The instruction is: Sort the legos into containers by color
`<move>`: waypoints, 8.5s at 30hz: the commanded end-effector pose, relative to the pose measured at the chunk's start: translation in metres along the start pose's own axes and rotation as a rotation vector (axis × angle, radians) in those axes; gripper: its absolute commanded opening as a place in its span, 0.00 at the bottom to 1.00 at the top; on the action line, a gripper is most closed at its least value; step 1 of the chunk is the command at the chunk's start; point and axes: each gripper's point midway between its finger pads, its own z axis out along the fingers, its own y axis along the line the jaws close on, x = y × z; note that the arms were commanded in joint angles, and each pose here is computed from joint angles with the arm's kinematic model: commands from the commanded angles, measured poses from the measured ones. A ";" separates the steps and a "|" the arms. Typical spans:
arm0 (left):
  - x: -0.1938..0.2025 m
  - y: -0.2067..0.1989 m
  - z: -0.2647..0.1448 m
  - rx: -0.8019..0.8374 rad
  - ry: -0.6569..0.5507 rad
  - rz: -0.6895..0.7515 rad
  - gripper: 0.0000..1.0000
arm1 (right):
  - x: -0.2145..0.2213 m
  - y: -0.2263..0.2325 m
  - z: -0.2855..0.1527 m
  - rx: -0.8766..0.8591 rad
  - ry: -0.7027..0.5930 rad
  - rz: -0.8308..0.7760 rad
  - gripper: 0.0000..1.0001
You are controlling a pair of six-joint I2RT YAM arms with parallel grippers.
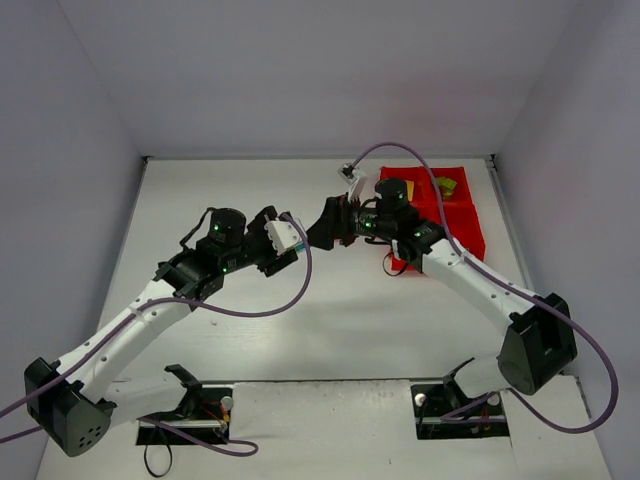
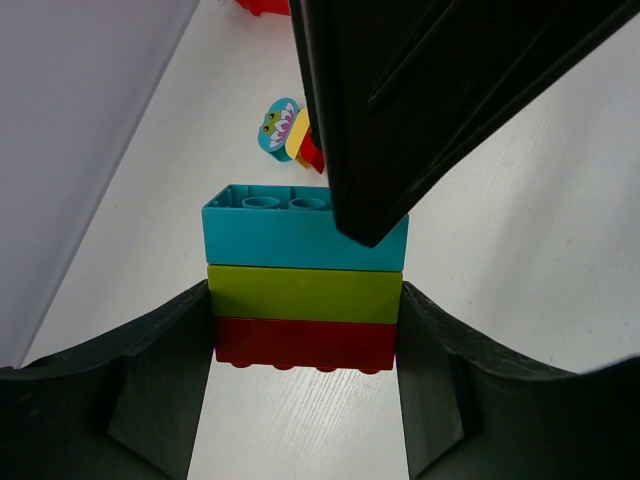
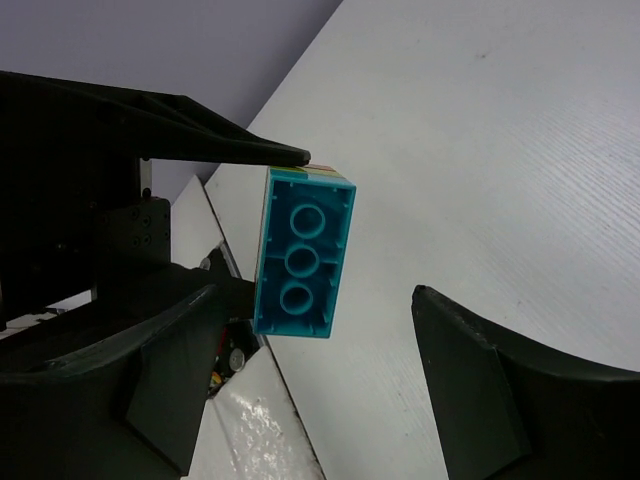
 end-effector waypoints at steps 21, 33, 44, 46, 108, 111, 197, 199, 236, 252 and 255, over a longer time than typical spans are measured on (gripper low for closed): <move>-0.017 0.007 0.008 -0.022 -0.075 0.036 0.00 | -0.035 0.018 0.008 -0.019 -0.112 -0.066 0.00; -0.001 0.006 0.021 -0.007 -0.015 0.015 0.00 | -0.063 -0.049 -0.075 0.160 -0.216 -0.040 0.00; -0.005 0.010 0.017 -0.034 -0.028 0.011 0.00 | -0.048 -0.236 -0.227 1.148 -0.286 0.079 0.00; -0.005 0.010 0.016 -0.039 -0.029 0.011 0.00 | -0.039 -0.261 -0.245 1.247 -0.286 0.142 0.00; -0.020 0.007 0.001 -0.047 -0.126 0.061 0.00 | -0.016 0.024 0.030 -0.053 -0.098 0.054 0.61; -0.021 0.007 0.001 -0.046 -0.128 0.061 0.00 | -0.012 0.025 0.032 -0.065 -0.083 0.057 0.59; -0.006 0.014 0.010 -0.080 -0.053 0.014 0.02 | -0.164 -0.265 -0.229 1.062 -0.415 -0.158 0.00; -0.006 0.014 0.011 -0.077 -0.055 0.012 0.02 | -0.168 -0.298 -0.235 1.129 -0.376 -0.163 0.02; -0.025 0.003 0.004 -0.033 -0.166 0.057 0.03 | -0.097 -0.069 -0.070 0.161 -0.282 -0.083 0.70; -0.027 0.001 0.003 -0.023 -0.179 0.060 0.03 | -0.022 0.034 0.016 -0.100 -0.146 -0.055 0.73; -0.029 0.001 0.003 -0.020 -0.184 0.060 0.03 | -0.016 0.037 0.023 -0.106 -0.135 -0.054 0.71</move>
